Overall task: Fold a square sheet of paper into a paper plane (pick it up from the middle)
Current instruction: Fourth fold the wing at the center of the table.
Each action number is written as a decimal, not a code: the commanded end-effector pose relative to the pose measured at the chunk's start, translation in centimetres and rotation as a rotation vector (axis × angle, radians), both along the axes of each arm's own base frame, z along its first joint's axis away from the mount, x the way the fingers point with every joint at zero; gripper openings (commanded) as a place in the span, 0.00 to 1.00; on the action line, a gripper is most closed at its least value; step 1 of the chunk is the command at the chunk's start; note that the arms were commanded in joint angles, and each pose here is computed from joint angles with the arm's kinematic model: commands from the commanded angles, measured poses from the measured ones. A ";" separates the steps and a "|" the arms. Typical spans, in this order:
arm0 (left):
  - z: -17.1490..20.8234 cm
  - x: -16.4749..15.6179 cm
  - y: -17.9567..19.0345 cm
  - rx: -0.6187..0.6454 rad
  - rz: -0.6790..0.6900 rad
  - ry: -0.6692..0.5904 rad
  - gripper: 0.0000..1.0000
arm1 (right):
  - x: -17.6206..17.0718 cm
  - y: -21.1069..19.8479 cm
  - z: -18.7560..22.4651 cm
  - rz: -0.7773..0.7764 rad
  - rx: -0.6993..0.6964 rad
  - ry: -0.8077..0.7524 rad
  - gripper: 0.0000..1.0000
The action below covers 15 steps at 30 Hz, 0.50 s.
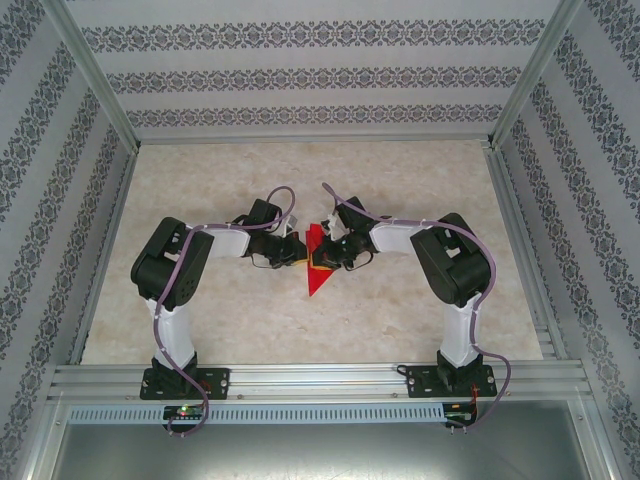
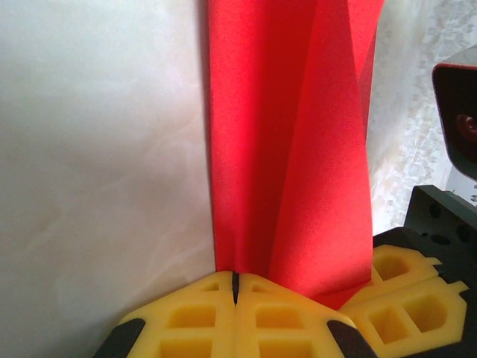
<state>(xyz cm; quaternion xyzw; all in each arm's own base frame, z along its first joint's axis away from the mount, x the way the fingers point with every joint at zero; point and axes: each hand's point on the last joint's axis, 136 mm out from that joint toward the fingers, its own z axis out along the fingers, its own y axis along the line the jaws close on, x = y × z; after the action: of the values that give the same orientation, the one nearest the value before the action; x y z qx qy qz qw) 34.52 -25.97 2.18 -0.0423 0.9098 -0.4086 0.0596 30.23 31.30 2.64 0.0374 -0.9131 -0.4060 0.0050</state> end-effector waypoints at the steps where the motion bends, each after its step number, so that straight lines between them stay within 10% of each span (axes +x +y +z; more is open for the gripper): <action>1: -1.1 -0.7 0.1 0.022 -0.026 0.021 0.00 | 0.5 1.1 0.2 0.003 0.024 -0.023 0.00; 15: 1.1 -0.4 -0.1 -0.010 -0.012 -0.018 0.00 | -0.2 0.3 -2.6 0.003 -0.044 0.017 0.02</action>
<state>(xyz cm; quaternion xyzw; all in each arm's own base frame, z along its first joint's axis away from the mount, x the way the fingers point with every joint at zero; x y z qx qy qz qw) 34.52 -25.94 2.17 -0.0415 0.9100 -0.4080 0.0604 30.34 31.69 1.77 0.0338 -0.9127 -0.4072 0.0102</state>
